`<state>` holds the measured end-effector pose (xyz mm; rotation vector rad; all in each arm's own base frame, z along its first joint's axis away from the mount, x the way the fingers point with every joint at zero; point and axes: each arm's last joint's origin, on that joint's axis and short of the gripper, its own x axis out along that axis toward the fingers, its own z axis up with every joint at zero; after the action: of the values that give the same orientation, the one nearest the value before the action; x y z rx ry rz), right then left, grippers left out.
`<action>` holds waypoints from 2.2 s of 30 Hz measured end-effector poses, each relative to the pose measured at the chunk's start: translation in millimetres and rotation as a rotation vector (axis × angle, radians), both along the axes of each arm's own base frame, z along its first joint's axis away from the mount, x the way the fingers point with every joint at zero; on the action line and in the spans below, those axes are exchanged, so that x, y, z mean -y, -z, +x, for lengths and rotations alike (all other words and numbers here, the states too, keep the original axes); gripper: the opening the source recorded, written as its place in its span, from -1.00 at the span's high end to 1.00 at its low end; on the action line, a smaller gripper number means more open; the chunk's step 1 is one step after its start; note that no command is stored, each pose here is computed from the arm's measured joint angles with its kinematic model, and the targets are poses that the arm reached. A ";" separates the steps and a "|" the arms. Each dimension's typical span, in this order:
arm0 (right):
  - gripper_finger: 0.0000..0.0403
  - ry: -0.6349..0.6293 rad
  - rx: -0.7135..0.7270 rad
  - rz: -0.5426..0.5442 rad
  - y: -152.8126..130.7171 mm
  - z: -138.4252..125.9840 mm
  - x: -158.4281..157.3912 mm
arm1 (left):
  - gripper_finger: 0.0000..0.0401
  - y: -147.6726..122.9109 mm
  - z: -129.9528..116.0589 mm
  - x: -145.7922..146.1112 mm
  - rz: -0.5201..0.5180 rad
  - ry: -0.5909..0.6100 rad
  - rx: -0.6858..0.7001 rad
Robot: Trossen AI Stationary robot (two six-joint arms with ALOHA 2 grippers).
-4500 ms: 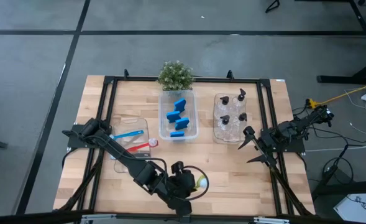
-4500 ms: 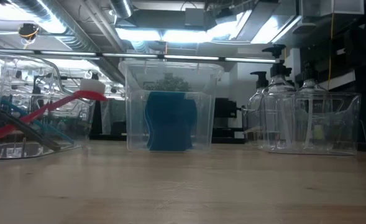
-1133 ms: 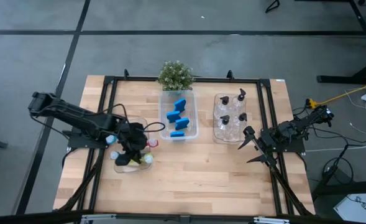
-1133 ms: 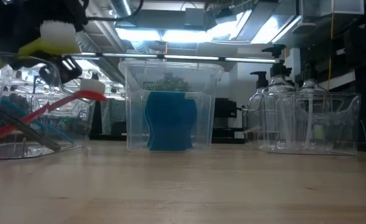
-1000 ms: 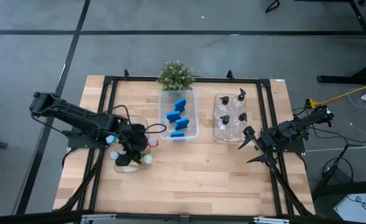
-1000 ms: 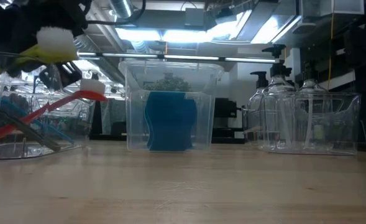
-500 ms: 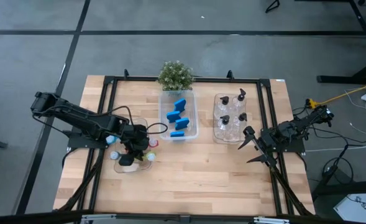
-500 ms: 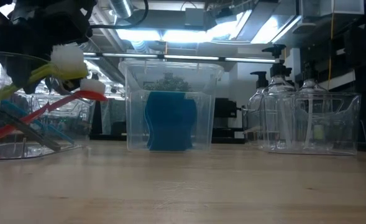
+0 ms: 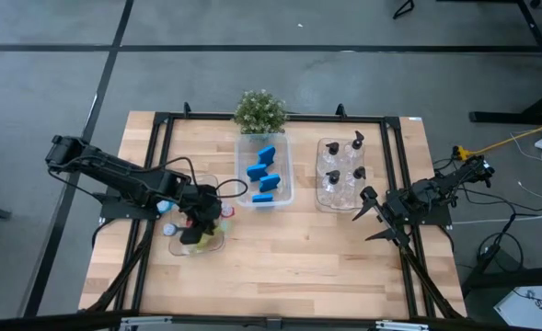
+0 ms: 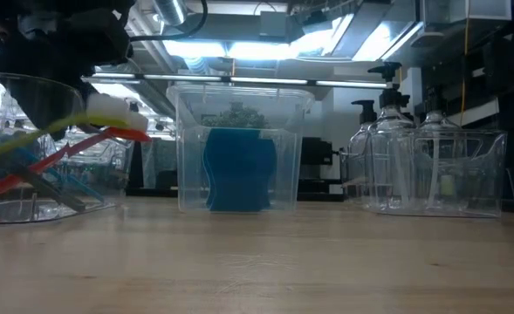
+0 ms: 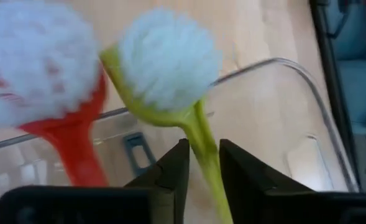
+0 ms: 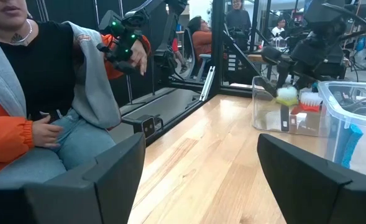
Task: Pick & Place Kitchen Sink Supplies
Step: Put the green brush into the left transparent bin, then return to Home Position
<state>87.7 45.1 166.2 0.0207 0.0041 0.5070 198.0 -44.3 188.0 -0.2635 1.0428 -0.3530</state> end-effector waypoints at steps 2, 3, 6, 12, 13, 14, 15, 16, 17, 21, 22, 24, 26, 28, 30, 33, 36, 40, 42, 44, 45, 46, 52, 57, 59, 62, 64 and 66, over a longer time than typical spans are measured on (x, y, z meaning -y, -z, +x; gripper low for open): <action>-0.53 0.000 0.001 -0.001 0.0 0.0 0.0 | 0.54 0.2 0.2 -0.6 0.011 -0.022 -0.002; -0.53 0.000 0.001 -0.001 0.0 0.0 0.0 | 0.51 0.2 0.2 -0.6 0.012 -0.022 -0.002; -0.53 0.000 0.001 -0.001 -0.1 0.0 0.0 | 0.41 0.2 0.1 -0.6 0.014 -0.020 -0.002; -0.53 0.000 0.001 -0.002 0.1 0.0 0.0 | 0.34 3.2 -4.7 -1.4 0.047 0.024 -0.041; -0.53 0.000 0.001 -0.001 0.0 0.0 0.0 | 0.34 3.8 -5.8 -1.6 0.048 0.020 -0.055; -0.53 0.000 0.000 0.000 -0.1 0.0 0.0 | 0.34 4.3 -6.8 -1.8 0.050 0.019 -0.067; -0.53 0.000 0.000 0.000 0.0 0.0 0.0 | 0.35 4.8 -7.5 -1.9 0.050 0.019 -0.076; -0.53 0.000 0.000 0.000 0.0 0.0 0.0 | 0.35 4.8 -8.1 -2.0 0.051 0.018 -0.082; -0.53 0.000 0.001 -0.001 0.1 0.0 0.0 | 0.36 4.0 -8.9 -2.2 0.051 0.014 -0.090; -0.53 0.000 0.000 0.000 0.0 0.0 0.0 | 0.39 -7.2 -6.9 -2.4 0.059 0.002 -0.053; -0.53 0.000 0.001 -0.001 0.0 0.0 0.0 | 0.40 -10.4 -6.4 -2.6 0.066 -0.007 -0.039; -0.53 0.000 0.001 -0.001 0.0 0.0 0.0 | 0.42 -14.8 -6.0 -2.9 0.073 -0.037 -0.024; -0.53 0.000 0.000 0.000 -0.1 0.0 0.0 | 0.43 -15.6 -5.9 -3.3 0.073 -0.071 -0.029; -0.53 0.000 0.001 -0.001 -0.1 0.0 0.0 | 0.43 -15.1 -6.0 -3.8 0.071 -0.104 -0.044; -0.53 0.000 0.000 0.000 0.0 0.0 0.0 | 0.43 -13.5 -6.0 -4.2 0.081 -0.124 -0.061; -0.53 0.000 0.001 -0.001 0.0 0.0 0.0 | 0.43 -13.6 -6.3 -4.3 0.081 -0.127 -0.063; -0.53 0.000 0.000 0.000 0.1 0.0 0.0 | 0.43 -17.6 -8.3 -4.7 0.078 -0.134 -0.067; -0.53 0.000 0.000 0.000 0.1 0.0 0.0 | 0.46 -30.0 -11.3 -4.8 0.086 -0.156 -0.071; -0.53 0.000 0.001 -0.001 0.0 0.0 0.0 | 0.51 -37.0 -12.0 -2.9 0.078 -0.161 -0.050; -0.53 0.000 0.000 -0.001 0.1 0.0 0.0 | 0.60 -41.6 -12.4 1.1 0.041 -0.147 -0.026; -0.53 0.000 0.000 0.000 0.0 0.0 0.0 | 0.67 -42.7 -11.7 3.9 0.018 -0.139 -0.016; -0.53 0.000 0.000 0.000 -0.1 0.0 0.0 | 0.74 -43.5 -11.5 7.1 -0.001 -0.129 -0.010; -0.53 0.000 0.000 0.000 0.1 0.0 0.0 | 0.98 -40.9 -9.8 29.0 -0.018 -0.083 -0.004; -0.53 0.000 0.000 0.000 0.0 0.0 0.0 | 0.99 -32.0 -7.6 39.5 0.051 -0.092 -0.026; -0.53 0.000 0.001 -0.001 0.0 0.0 0.0 | 0.99 -29.1 -5.7 42.7 0.064 -0.087 -0.028; -0.53 0.000 0.001 0.000 -0.1 0.0 0.0 | 0.99 -26.2 -2.0 47.1 0.064 -0.076 -0.018; -0.53 0.000 0.001 -0.001 0.0 0.0 0.0 | 0.99 -22.9 -0.4 48.5 0.073 -0.074 -0.030; -0.53 0.000 0.000 0.000 0.0 0.0 0.0 | 0.99 -20.1 1.0 49.1 0.079 -0.075 -0.043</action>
<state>87.7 45.1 166.2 0.0207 0.0040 0.5070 199.0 -93.4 208.2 -0.2397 1.0839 -0.2386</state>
